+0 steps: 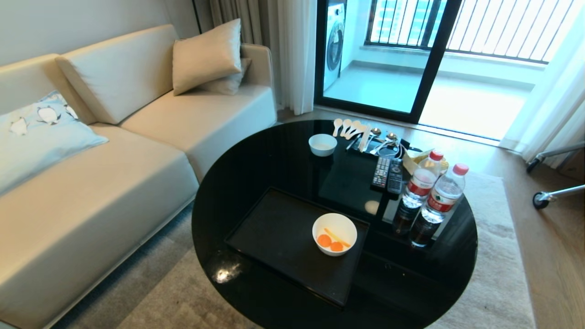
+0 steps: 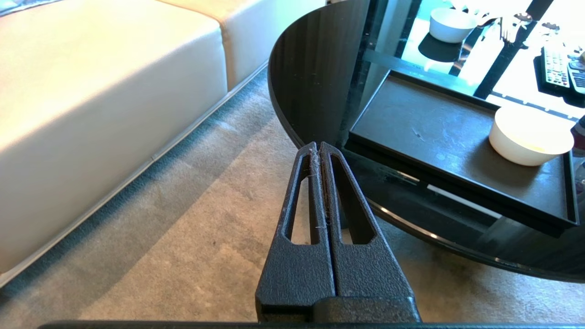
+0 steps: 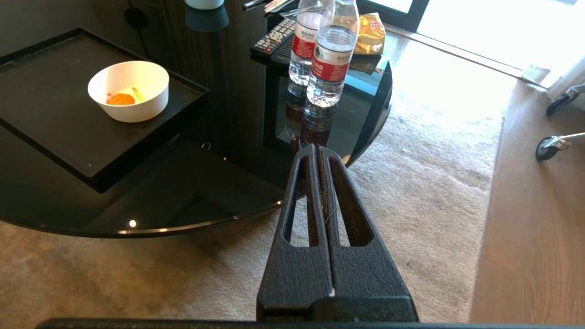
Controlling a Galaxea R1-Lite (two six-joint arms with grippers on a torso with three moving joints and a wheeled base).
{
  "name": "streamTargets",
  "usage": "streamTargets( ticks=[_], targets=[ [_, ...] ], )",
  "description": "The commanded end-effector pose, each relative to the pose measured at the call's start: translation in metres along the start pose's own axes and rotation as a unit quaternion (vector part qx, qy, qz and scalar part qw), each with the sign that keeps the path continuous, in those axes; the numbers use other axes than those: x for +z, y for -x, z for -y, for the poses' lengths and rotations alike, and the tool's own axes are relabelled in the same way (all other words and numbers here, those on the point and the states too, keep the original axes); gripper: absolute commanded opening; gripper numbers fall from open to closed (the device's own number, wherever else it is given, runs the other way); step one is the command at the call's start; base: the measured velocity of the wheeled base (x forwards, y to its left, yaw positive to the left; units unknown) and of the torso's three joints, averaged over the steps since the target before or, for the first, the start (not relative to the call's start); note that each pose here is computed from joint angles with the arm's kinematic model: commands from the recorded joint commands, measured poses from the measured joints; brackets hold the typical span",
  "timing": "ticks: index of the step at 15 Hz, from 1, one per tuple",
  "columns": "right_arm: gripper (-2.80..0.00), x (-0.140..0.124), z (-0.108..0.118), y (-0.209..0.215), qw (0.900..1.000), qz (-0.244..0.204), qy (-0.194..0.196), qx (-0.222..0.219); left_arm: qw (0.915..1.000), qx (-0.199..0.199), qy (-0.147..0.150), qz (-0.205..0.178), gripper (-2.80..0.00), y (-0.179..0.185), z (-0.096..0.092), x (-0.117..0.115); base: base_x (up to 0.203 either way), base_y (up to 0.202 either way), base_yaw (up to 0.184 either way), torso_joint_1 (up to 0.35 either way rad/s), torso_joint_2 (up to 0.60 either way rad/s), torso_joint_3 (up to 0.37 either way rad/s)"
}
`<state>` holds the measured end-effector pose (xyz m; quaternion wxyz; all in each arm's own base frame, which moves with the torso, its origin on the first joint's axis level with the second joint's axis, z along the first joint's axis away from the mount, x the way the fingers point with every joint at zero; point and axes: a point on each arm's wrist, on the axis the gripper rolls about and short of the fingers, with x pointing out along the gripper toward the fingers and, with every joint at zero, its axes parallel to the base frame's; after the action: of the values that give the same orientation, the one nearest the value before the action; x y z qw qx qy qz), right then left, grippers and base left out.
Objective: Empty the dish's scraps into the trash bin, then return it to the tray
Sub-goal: Pick up the bowl with leftover food
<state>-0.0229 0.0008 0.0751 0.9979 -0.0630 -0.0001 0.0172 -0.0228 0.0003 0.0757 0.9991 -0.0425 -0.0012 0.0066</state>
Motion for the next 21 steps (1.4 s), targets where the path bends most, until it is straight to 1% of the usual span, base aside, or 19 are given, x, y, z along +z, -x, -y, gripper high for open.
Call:
streamTargets(
  ticks=[1, 3, 5, 7, 9, 11, 13, 15, 19, 21],
  targets=[
    [-2.8, 0.0, 0.0, 0.0, 1.0, -0.001, -0.006, 0.0, 1.0, 0.0, 0.0, 0.001, -2.8, 0.0, 0.0, 0.0, 0.0, 0.0, 0.0, 0.0, 0.0, 0.0],
    [-2.8, 0.0, 0.0, 0.0, 1.0, -0.001, -0.016, -0.002, 1.0, 0.0, 0.0, 0.001, -2.8, 0.0, 0.0, 0.0, 0.0, 0.0, 0.0, 0.0, 0.0, 0.0],
    [-2.8, 0.0, 0.0, 0.0, 1.0, 0.0, -0.016, -0.002, 1.0, 0.0, 0.0, 0.001, -2.8, 0.0, 0.0, 0.0, 0.0, 0.0, 0.0, 0.0, 0.0, 0.0],
    [-2.8, 0.005, 0.0, 0.001, 1.0, 0.014, -0.019, 0.003, 1.0, 0.0, 0.0, 0.001, -2.8, 0.0, 0.0, 0.0, 0.0, 0.0, 0.0, 0.0, 0.0, 0.0],
    [-2.8, 0.022, 0.001, 0.007, 0.999, 0.043, -0.017, 0.019, 1.0, 0.0, 0.0, 0.001, -2.8, 0.0, 0.0, 0.0, 0.0, 0.0, 0.0, 0.0, 0.0, 0.0],
    [-2.8, 0.044, 0.002, 0.017, 0.997, 0.053, -0.013, 0.057, 1.0, 0.0, 0.0, 0.001, -2.8, 0.0, 0.0, 0.0, 0.0, 0.0, 0.0, 0.0, 0.0, 0.0],
    [-2.8, 0.066, 0.004, 0.017, 0.996, 0.022, 0.002, 0.081, 1.0, 0.0, 0.0, 0.001, -2.8, 0.0, 0.0, 0.0, 0.0, 0.0, 0.0, 0.0, 0.0, 0.0],
    [-2.8, 0.086, 0.007, 0.007, 0.995, -0.007, 0.036, 0.096, 1.0, 0.0, 0.0, 0.001, -2.8, 0.0, 0.0, 0.0, 0.0, 0.0, 0.0, 0.0, 0.0, 0.0],
    [-2.8, 0.125, 0.011, -0.026, 0.983, -0.04, 0.087, 0.156, 1.0, 0.0, 0.0, 0.001, -2.8, 0.0, 0.0, 0.0, 0.0, 0.0, 0.0, 0.0, 0.0, 0.0],
    [-2.8, 0.138, 0.012, -0.046, 0.978, -0.056, 0.098, 0.175, 1.0, 0.0, 0.0, 0.001, -2.8, 0.0, 0.0, 0.0, 0.0, 0.0, 0.0, 0.0, 0.0, 0.0]
  ],
)
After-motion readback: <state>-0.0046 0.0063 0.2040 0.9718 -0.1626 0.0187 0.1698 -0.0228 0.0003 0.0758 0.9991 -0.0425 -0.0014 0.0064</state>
